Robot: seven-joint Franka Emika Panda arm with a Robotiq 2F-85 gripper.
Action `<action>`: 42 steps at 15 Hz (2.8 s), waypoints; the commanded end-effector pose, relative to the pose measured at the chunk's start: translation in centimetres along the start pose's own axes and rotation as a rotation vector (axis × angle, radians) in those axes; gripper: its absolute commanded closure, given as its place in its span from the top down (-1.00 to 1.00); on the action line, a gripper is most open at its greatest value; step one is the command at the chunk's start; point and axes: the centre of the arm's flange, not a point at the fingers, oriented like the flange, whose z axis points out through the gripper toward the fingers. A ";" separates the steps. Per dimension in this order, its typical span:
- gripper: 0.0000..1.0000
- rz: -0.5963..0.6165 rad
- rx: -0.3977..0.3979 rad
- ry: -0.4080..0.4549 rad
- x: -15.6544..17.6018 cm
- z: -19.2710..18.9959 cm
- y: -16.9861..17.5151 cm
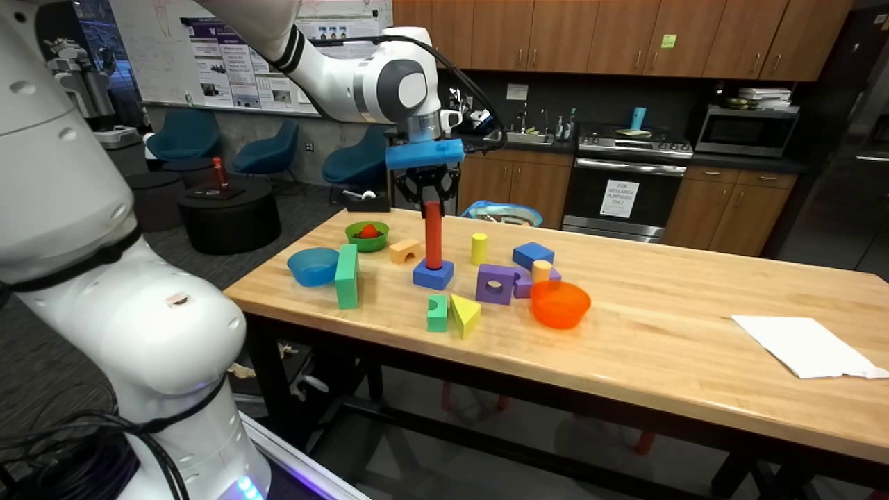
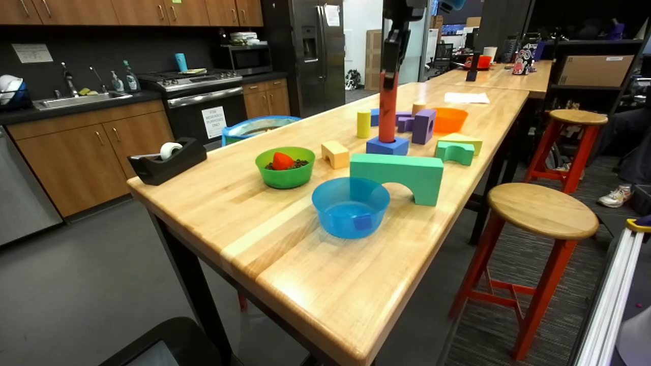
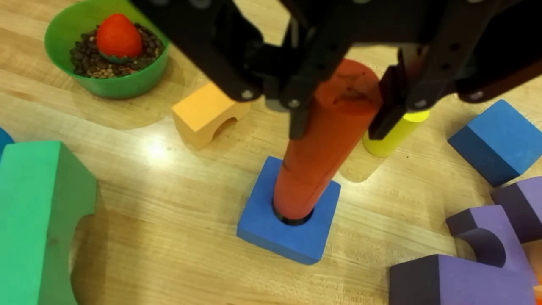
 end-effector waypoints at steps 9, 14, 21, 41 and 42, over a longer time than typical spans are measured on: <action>-0.70 -0.001 0.010 -0.004 -0.8 0.3 0.7; -0.70 -0.006 0.038 -0.018 -1.0 1.6 0.3; -0.70 -0.001 0.080 -0.065 -1.4 4.4 -0.4; -0.70 0.005 0.031 -0.137 -1.6 6.4 0.1; -0.70 0.001 0.040 -0.150 -1.8 7.1 -0.1</action>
